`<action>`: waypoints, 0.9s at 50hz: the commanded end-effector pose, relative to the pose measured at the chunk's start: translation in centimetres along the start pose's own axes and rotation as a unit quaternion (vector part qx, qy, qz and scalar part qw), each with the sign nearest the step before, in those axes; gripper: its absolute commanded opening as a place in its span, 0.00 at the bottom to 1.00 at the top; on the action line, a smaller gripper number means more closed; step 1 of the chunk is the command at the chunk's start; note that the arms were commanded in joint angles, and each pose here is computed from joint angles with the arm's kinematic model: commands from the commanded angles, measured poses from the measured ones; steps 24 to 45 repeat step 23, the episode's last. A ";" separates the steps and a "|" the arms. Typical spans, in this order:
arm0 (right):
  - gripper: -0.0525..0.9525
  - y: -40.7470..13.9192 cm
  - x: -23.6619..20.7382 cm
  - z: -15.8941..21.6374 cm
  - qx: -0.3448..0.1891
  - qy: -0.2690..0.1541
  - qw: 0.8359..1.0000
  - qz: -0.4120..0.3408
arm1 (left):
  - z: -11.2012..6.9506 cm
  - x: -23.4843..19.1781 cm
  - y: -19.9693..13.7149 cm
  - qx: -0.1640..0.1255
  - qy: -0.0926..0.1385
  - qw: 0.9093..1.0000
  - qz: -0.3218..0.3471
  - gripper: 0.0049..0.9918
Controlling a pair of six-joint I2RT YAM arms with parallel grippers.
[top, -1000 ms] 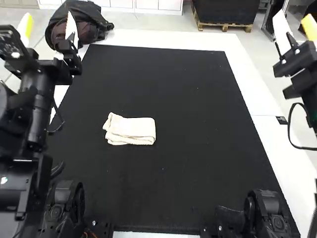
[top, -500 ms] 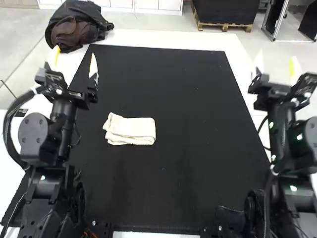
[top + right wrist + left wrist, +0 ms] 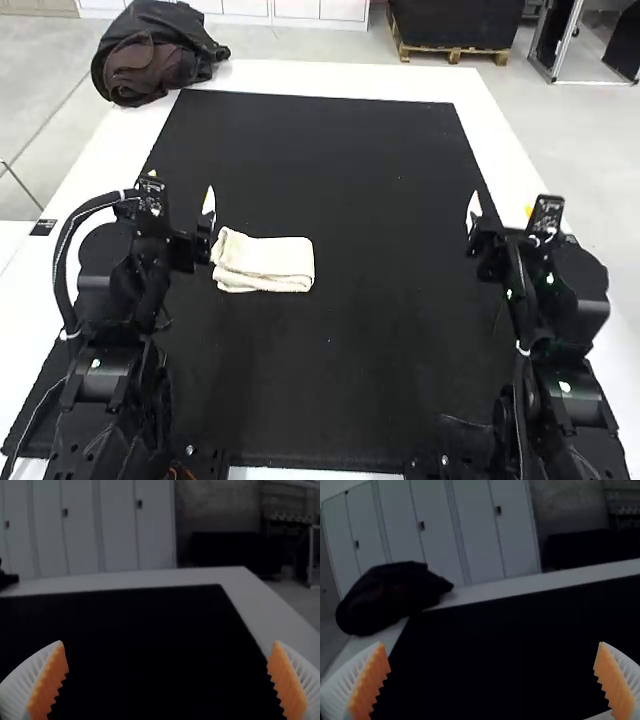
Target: Fold the towel.
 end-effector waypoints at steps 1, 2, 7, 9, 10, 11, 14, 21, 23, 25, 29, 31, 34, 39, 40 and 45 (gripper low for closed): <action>0.97 -0.1 -1.8 -0.3 -0.012 -0.013 0.999 0.042 | 0.2 -1.0 0.0 0.006 -0.005 1.000 0.023 0.97; 0.97 -0.1 -2.2 -0.3 -0.010 -0.013 0.999 0.051 | 0.2 -1.7 -0.1 0.008 -0.007 0.999 0.038 0.97; 0.97 -0.2 -2.6 -0.1 -0.004 -0.014 0.998 0.059 | 0.3 -1.8 -0.1 0.010 -0.008 0.999 0.042 0.97; 0.97 -0.2 -2.6 -0.1 -0.005 -0.014 0.998 0.060 | 0.3 -1.8 -0.1 0.010 -0.008 0.999 0.042 0.97; 0.97 -0.2 -2.6 -0.1 -0.005 -0.014 0.998 0.060 | 0.3 -1.9 -0.1 0.010 -0.008 0.999 0.042 0.97; 0.97 -0.2 -2.5 -0.1 -0.004 -0.014 0.998 0.059 | 0.3 -1.8 -0.1 0.010 -0.008 0.999 0.042 0.97; 0.97 -0.2 -2.6 -0.1 -0.003 -0.014 0.998 0.059 | 0.3 -1.8 -0.1 0.010 -0.008 0.999 0.042 0.97; 0.97 -0.2 -2.5 0.0 0.000 -0.014 0.998 0.059 | 0.3 -1.8 -0.1 0.010 -0.008 0.999 0.042 0.97; 0.97 -0.2 -2.5 0.0 0.000 -0.014 0.998 0.059 | 0.3 -1.9 -0.1 0.010 -0.008 0.999 0.042 0.97; 0.97 -0.2 -2.5 0.0 0.000 -0.014 0.998 0.059 | 0.3 -1.9 -0.1 0.010 -0.008 0.999 0.042 0.97; 0.97 -0.2 -2.5 0.0 0.000 -0.014 0.998 0.059 | 0.3 -1.9 -0.1 0.010 -0.008 0.999 0.042 0.97; 0.97 -0.2 -2.5 0.0 0.000 -0.014 0.998 0.059 | 0.3 -1.9 -0.1 0.010 -0.008 0.999 0.042 0.97; 0.97 -0.2 -2.5 0.0 0.000 -0.014 0.998 0.059 | 0.3 -1.9 -0.1 0.010 -0.008 0.999 0.042 0.97; 0.97 -0.2 -2.5 0.0 0.000 -0.014 0.998 0.059 | 0.3 -1.9 -0.1 0.010 -0.008 0.999 0.042 0.97; 0.97 -0.2 -2.5 0.0 0.000 -0.014 0.998 0.059 | 0.3 -1.9 -0.1 0.010 -0.008 0.999 0.042 0.97; 0.97 -0.2 -2.5 0.0 0.000 -0.014 0.998 0.059 | 0.3 -1.9 -0.1 0.010 -0.008 0.999 0.042 0.97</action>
Point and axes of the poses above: each hand's point on the last joint's axis, 136 mm out from that joint toward the fingers, its own y axis out along the fingers, its own z axis along the line the jaws close on, x = y × z, the point moved 4 cm from there along -y, back along the fingers, and after that the axes turned 12 degrees about -y, right-handed, at the moved point
